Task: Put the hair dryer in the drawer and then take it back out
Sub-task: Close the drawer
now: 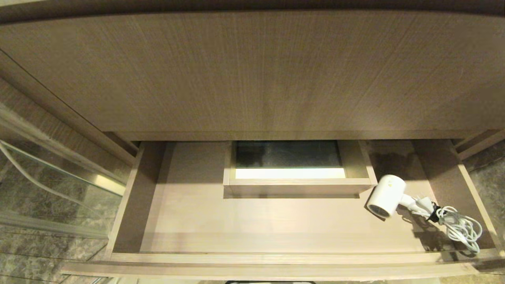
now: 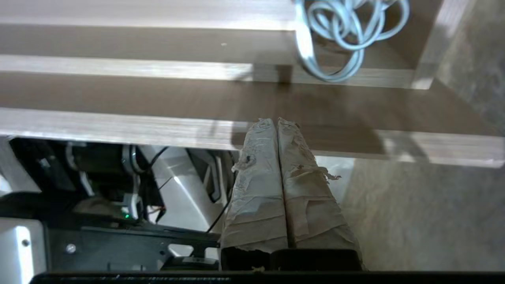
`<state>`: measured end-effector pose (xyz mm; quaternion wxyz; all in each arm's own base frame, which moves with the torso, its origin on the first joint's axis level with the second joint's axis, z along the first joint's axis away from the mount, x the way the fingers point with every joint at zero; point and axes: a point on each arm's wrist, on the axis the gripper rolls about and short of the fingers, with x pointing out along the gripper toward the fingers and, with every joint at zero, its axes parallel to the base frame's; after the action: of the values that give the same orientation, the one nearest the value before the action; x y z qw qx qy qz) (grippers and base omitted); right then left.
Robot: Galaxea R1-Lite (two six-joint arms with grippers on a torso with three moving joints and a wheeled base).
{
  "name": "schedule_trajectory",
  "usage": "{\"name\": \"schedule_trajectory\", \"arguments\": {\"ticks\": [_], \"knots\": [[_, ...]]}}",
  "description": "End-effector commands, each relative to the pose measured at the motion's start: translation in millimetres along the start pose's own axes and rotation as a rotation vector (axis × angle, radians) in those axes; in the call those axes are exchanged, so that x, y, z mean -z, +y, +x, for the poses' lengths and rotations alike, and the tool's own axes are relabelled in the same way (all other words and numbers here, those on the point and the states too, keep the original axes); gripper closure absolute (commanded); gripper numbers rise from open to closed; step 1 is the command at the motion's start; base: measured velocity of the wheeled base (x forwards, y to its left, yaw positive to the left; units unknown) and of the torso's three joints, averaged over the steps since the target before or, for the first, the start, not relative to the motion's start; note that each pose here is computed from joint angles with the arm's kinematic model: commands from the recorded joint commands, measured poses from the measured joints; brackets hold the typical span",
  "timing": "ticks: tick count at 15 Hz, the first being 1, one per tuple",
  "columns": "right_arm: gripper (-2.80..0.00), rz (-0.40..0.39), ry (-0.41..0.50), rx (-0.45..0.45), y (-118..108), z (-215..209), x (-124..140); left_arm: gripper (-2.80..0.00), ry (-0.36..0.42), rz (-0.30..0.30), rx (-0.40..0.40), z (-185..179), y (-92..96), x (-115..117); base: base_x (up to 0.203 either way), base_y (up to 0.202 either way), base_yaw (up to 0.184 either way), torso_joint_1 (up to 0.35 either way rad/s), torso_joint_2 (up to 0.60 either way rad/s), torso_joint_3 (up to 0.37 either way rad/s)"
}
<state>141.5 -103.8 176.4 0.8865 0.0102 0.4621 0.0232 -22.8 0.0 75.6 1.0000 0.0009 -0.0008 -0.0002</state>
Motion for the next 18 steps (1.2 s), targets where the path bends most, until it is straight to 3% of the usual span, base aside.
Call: {"name": "schedule_trajectory", "arguments": {"ticks": [1,2,4,18], "knots": [[0.00,-0.002,0.012,0.034,6.8,-6.8,8.7,0.00,-0.001,0.000,0.000,-0.1,0.0,0.0,0.000,0.000,0.000,0.000,0.00,0.000],[0.00,0.017,0.085,0.042,10.0,-3.1,17.9,0.00,0.000,0.000,0.000,0.0,0.0,0.0,0.000,0.000,0.000,0.000,0.00,0.000],[0.00,0.041,0.146,0.017,13.7,3.6,29.0,0.00,0.000,0.000,0.000,0.0,0.0,0.0,0.000,0.000,0.000,0.000,0.00,0.000],[0.00,0.120,0.373,-0.124,14.8,45.0,61.4,0.00,0.000,0.000,0.000,0.0,0.0,0.0,0.000,0.000,0.000,0.000,0.00,0.000]]}}
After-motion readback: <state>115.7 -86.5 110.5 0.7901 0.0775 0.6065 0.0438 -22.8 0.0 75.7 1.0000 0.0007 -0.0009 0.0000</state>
